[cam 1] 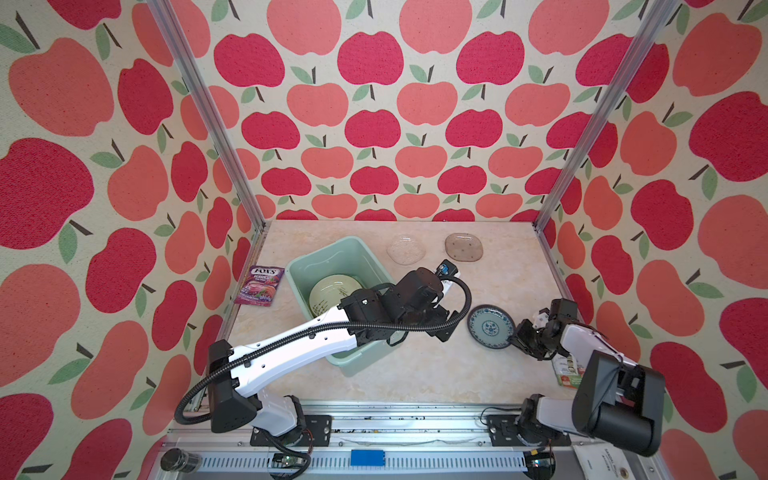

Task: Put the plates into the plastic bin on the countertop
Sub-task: 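Grasp the blue-and-white plate's rim with the right gripper and tilt it up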

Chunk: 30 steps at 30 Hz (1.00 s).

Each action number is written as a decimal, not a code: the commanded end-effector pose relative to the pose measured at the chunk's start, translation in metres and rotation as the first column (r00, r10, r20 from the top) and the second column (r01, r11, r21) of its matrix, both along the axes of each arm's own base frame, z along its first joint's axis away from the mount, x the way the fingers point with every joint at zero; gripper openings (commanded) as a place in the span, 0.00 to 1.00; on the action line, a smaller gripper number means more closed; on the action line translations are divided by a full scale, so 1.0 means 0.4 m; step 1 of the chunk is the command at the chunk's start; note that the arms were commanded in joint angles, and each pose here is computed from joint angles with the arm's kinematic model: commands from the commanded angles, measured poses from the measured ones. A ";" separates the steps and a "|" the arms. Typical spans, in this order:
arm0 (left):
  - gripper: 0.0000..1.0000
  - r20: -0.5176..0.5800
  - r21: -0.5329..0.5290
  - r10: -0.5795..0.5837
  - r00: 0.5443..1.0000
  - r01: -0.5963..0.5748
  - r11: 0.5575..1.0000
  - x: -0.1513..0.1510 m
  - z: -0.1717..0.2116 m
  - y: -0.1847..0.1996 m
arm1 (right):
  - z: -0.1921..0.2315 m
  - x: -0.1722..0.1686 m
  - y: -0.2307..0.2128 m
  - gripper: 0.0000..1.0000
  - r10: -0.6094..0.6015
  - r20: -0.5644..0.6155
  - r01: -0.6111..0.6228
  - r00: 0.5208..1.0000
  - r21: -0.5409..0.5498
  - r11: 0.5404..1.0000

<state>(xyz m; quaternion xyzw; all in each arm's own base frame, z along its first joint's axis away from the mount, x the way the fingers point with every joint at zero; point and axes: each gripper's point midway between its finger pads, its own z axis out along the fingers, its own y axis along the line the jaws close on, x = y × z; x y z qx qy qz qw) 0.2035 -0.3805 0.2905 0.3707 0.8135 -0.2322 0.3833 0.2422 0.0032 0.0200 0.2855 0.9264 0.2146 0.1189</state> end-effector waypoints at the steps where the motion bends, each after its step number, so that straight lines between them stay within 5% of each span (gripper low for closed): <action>1: 0.99 -0.014 -0.026 -0.004 1.000 0.004 1.000 0.014 0.008 -0.027 | -0.027 -0.019 -0.015 0.02 -0.008 -0.046 0.006 0.999 -0.035 0.999; 9: 0.99 -0.107 -0.066 0.016 0.994 -0.023 0.998 0.048 -0.001 -0.059 | 0.040 0.007 -0.006 0.00 -0.004 0.043 0.005 0.999 -0.029 1.000; 22: 0.99 -0.303 -0.099 0.104 0.947 -0.140 0.985 0.129 -0.037 -0.078 | 0.252 0.097 0.063 0.00 -0.004 0.282 -0.033 0.959 0.126 0.991; 30: 0.99 -0.385 -0.156 0.128 0.914 -0.202 0.967 0.159 -0.029 -0.070 | 0.427 0.144 0.133 0.00 0.055 0.438 -0.142 0.898 0.170 0.975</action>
